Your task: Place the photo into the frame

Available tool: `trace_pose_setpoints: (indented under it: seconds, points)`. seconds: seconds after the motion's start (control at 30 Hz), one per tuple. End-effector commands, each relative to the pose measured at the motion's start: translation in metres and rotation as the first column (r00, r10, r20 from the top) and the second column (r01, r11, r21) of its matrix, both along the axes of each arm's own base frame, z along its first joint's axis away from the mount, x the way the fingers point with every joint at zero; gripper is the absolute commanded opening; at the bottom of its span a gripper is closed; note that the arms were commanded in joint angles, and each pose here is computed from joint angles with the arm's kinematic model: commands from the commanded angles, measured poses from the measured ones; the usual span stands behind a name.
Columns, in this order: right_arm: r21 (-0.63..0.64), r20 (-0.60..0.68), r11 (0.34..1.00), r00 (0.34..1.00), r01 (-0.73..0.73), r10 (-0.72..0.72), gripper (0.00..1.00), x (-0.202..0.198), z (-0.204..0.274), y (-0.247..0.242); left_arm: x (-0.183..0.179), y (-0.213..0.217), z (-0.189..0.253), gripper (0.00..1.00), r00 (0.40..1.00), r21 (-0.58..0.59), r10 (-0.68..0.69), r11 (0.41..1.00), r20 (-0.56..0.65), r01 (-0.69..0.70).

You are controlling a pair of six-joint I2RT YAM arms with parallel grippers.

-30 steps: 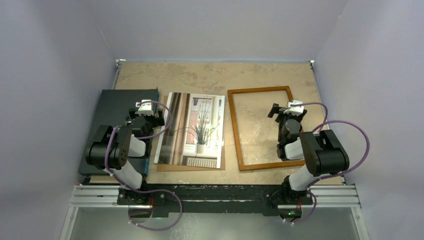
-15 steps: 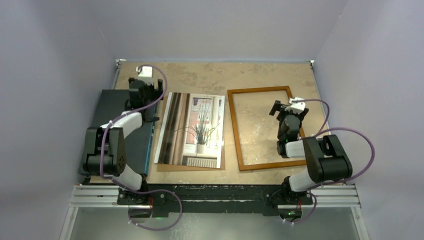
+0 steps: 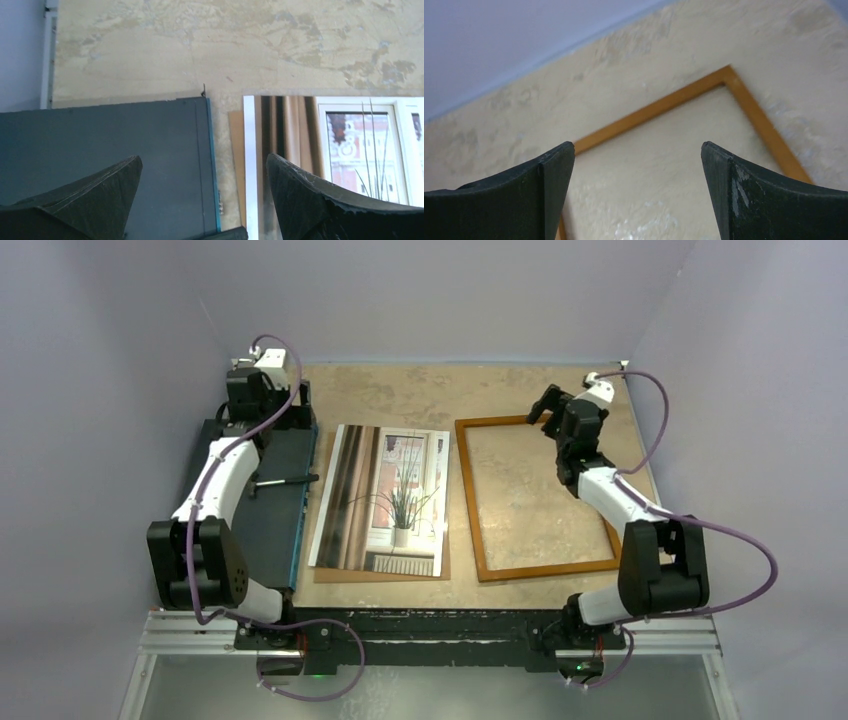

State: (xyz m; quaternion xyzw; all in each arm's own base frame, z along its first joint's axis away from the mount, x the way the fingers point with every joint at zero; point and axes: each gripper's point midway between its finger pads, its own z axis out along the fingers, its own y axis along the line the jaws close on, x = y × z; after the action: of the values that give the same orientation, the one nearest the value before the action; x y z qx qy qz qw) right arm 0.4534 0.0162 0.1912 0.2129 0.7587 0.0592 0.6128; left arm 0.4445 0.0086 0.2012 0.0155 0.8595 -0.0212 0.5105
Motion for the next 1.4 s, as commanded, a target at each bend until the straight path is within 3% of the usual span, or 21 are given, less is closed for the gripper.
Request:
trace_pose_setpoints:
  seconds: [0.0, 0.17, 0.37, 0.57, 1.03, 1.13, 1.23, 1.37]
  points:
    - [-0.034, -0.097, 0.976, 0.972, -0.216, 0.212, 0.99, -0.014, -0.011, 0.069, -0.014, -0.005, 0.016, 0.94, 0.999, -0.057, -0.029, 0.998, -0.041, 0.027]
    - [-0.141, -0.221, 0.938, 0.934, -0.315, 0.280, 0.99, -0.036, -0.035, 0.127, -0.021, 0.003, 0.003, 0.93, 0.995, -0.088, -0.030, 0.996, -0.100, 0.021]
    - [-0.147, -0.373, 0.904, 0.869, -0.402, 0.326, 0.99, -0.061, -0.079, 0.175, -0.028, 0.006, -0.016, 0.88, 0.985, -0.111, -0.034, 0.994, -0.168, 0.016]
    - [-0.164, -0.500, 0.901, 0.822, -0.401, 0.275, 0.86, -0.083, -0.124, 0.181, -0.038, 0.005, -0.021, 0.87, 0.980, -0.109, -0.042, 0.994, -0.193, 0.021]
    - [-0.196, -0.592, 0.889, 0.773, -0.413, 0.229, 0.62, -0.104, -0.174, 0.190, -0.053, 0.001, -0.009, 0.87, 0.975, -0.095, -0.083, 0.993, -0.206, 0.065]
    - [-0.213, -0.623, 0.887, 0.757, -0.409, 0.199, 0.54, -0.109, -0.186, 0.184, -0.055, 0.002, -0.005, 0.87, 0.974, -0.087, -0.083, 0.994, -0.209, 0.066]
    - [-0.215, -0.629, 0.890, 0.755, -0.402, 0.189, 0.38, -0.110, -0.188, 0.184, -0.055, 0.002, -0.003, 0.88, 0.975, -0.083, -0.087, 0.994, -0.205, 0.072]
    - [-0.203, -0.607, 0.897, 0.770, -0.392, 0.198, 0.23, -0.102, -0.168, 0.190, -0.054, -0.006, -0.002, 0.89, 0.973, -0.112, -0.120, 0.989, -0.197, 0.099]
